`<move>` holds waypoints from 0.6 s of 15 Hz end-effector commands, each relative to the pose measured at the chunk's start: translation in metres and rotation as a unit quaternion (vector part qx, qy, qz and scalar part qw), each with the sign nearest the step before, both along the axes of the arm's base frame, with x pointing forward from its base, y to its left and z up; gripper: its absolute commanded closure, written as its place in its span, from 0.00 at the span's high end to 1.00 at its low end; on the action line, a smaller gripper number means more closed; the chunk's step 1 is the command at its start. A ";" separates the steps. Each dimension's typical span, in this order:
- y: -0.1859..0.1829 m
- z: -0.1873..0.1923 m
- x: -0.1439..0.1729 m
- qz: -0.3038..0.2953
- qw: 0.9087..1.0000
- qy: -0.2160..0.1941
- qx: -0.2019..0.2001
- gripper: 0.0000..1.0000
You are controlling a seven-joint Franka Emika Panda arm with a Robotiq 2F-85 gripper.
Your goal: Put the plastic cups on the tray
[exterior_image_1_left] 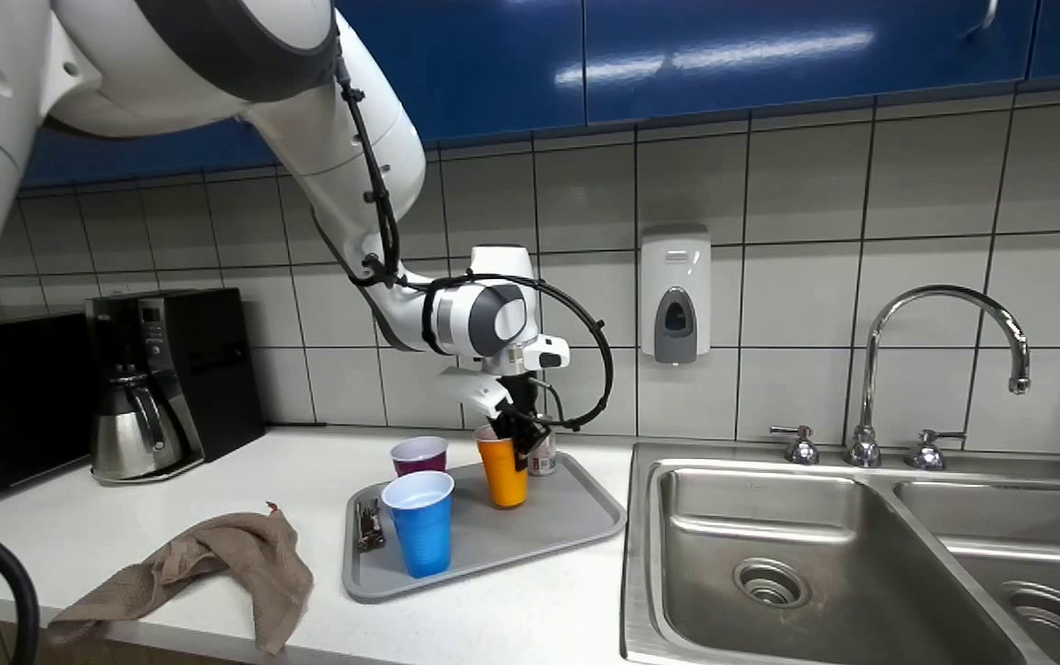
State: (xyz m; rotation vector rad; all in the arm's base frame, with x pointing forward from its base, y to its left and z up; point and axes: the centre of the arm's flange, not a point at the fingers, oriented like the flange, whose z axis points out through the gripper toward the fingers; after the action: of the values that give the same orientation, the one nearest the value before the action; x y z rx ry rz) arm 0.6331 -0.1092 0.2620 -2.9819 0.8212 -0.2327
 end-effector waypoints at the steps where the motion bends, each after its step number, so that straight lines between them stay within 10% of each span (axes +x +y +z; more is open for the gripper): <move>1: 0.003 0.004 -0.010 0.013 1.000 -0.013 0.010 0.00; 3: 0.005 0.003 -0.010 0.014 1.000 -0.015 0.012 0.00; 4: 0.006 0.002 -0.011 0.014 1.000 -0.013 0.011 0.27; 9: 0.008 0.005 -0.012 0.013 1.000 -0.010 0.011 0.56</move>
State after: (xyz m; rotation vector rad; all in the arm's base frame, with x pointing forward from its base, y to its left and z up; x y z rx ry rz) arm 0.6301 -0.1028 0.2560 -2.9785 0.8017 -0.2320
